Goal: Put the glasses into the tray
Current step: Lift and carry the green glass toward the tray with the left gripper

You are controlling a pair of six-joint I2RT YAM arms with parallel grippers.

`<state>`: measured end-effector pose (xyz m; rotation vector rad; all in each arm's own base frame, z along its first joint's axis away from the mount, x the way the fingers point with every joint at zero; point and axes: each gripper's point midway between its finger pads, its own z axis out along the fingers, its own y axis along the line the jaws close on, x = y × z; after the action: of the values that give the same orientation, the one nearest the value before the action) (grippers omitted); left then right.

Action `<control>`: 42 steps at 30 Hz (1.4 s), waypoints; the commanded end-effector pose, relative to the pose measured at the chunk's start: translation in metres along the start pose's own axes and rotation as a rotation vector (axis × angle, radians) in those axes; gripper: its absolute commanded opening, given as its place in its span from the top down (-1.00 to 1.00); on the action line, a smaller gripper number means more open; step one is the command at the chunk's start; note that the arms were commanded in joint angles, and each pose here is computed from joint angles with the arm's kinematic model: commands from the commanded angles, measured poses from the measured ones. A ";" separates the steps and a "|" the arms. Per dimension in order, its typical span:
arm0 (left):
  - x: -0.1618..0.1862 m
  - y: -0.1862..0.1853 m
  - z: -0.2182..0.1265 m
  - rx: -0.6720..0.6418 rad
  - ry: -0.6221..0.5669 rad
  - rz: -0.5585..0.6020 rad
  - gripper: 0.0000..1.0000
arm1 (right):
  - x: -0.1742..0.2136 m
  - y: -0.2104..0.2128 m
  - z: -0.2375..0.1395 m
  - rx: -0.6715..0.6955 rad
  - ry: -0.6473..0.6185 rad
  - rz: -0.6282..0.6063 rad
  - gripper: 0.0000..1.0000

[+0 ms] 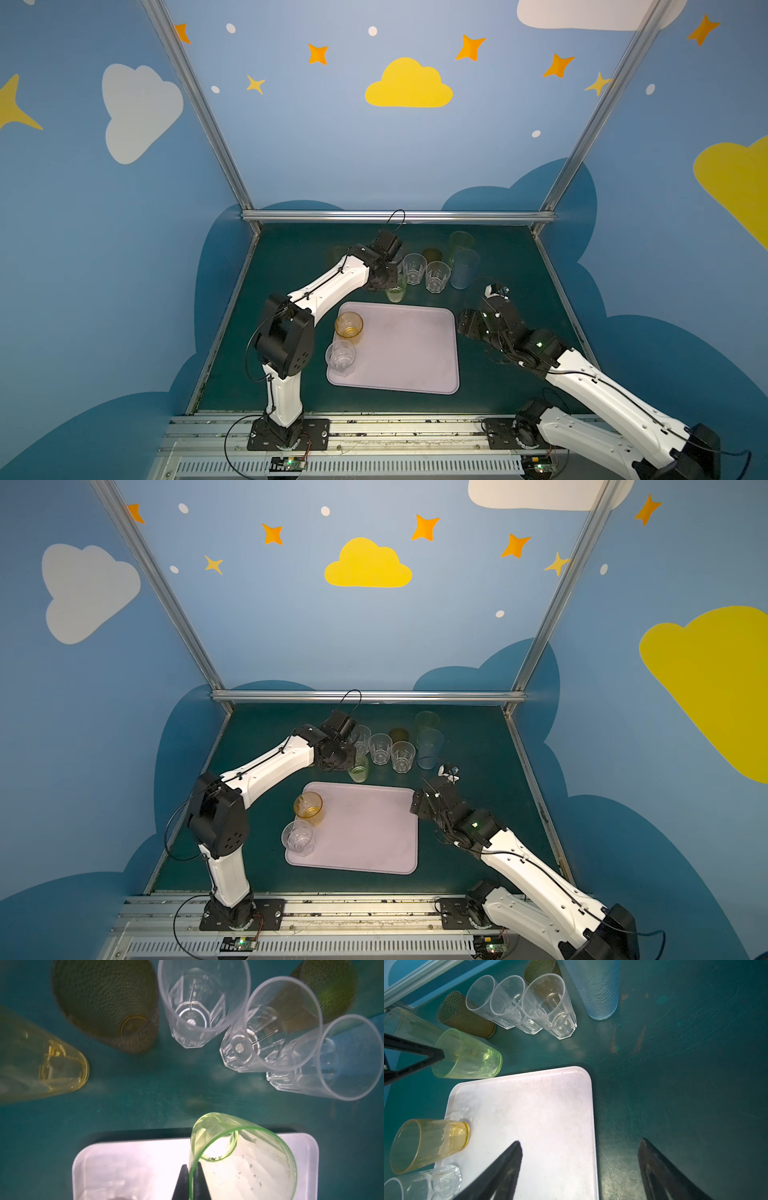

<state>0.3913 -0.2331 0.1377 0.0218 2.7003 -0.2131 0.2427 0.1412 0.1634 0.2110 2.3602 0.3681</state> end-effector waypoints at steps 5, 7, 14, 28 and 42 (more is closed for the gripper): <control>0.007 0.010 -0.038 -0.003 -0.040 -0.011 0.92 | -0.005 0.014 -0.002 -0.068 -0.005 0.019 -0.73; 0.011 0.011 -0.046 0.004 -0.046 -0.009 0.92 | -0.003 0.014 -0.001 -0.072 -0.003 0.021 -0.73; 0.027 0.023 -0.073 0.007 -0.080 -0.010 0.92 | -0.004 0.005 -0.002 -0.018 0.003 0.015 -0.74; 0.045 0.015 -0.096 0.088 -0.059 -0.008 0.92 | -0.008 -0.002 0.008 0.085 0.014 -0.010 -0.73; 0.091 0.035 -0.112 0.034 -0.001 0.029 0.92 | -0.011 -0.011 0.002 0.112 -0.015 0.001 -0.73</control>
<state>0.2781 -0.1951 0.2001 0.0828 2.6592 -0.3019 0.2505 0.1362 0.1564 0.2380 2.3992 0.2531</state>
